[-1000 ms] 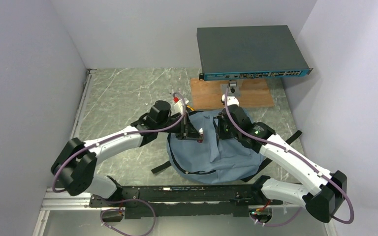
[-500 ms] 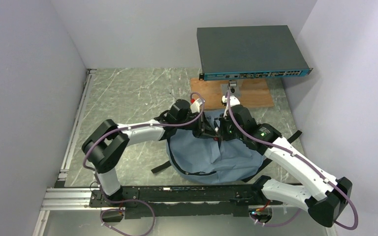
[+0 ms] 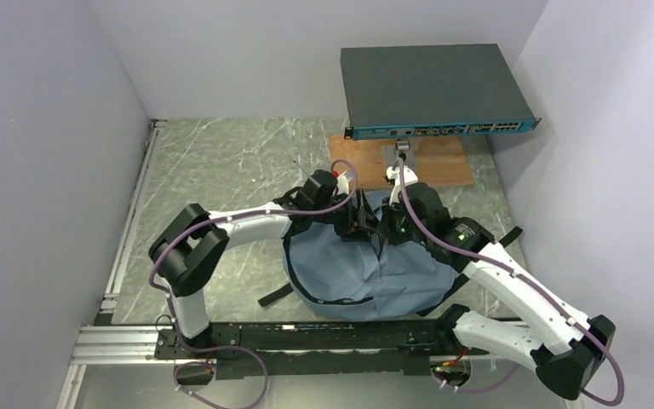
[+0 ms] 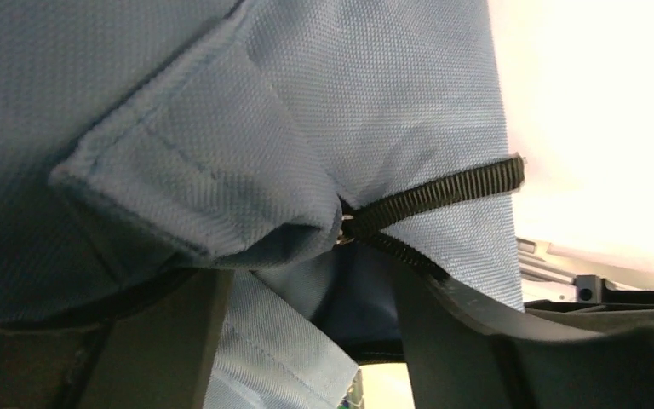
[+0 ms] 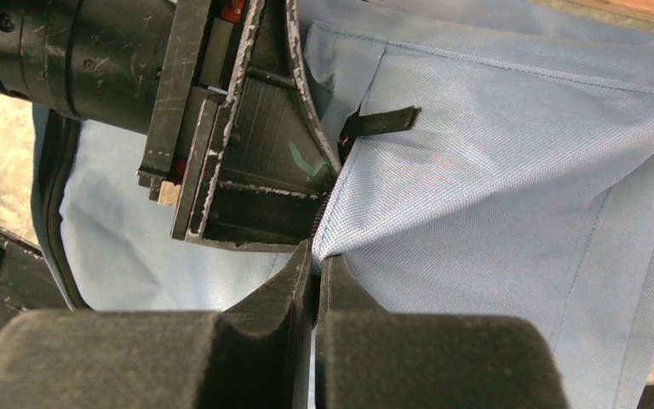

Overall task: Pack the student bag
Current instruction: Place the stationery in the student bag.

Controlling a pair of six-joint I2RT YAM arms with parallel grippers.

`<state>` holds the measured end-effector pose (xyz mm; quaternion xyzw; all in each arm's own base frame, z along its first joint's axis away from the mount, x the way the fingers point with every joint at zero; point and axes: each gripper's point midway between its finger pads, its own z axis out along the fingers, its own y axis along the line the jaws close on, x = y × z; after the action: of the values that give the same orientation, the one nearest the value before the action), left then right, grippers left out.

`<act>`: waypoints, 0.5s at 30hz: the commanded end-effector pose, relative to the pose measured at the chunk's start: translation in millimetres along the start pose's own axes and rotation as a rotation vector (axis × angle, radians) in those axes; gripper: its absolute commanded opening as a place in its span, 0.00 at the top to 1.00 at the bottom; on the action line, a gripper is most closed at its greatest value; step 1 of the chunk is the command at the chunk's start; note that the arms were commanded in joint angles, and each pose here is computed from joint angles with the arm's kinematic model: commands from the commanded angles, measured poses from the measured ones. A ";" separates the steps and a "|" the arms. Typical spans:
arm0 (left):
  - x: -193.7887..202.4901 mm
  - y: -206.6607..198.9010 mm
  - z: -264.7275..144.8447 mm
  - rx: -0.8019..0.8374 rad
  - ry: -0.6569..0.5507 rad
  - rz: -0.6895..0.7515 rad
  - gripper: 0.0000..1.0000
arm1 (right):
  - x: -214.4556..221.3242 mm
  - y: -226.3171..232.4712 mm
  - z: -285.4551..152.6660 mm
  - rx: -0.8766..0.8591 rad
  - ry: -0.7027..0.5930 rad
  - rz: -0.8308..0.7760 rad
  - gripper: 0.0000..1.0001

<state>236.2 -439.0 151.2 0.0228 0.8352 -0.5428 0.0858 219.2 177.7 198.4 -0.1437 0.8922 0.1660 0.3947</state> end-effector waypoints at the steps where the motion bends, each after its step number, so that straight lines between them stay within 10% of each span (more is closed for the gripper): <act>1: -13.4 -28.8 -15.3 -0.014 -0.109 0.129 0.23 | -56.8 35.8 -17.4 -0.163 -0.221 0.015 1.00; 8: -11.3 -19.6 -48.2 -0.131 -0.173 0.225 0.01 | -52.9 34.2 -10.3 -0.151 -0.198 0.010 1.00; 15: -5.4 -23.3 -54.5 -0.138 -0.133 0.303 0.00 | -53.8 43.6 -7.1 -0.189 -0.181 0.043 1.00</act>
<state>234.6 -393.5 166.1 0.0623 0.8725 -0.4454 0.1909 221.6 182.8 199.9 -0.1450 0.8889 0.1753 0.3977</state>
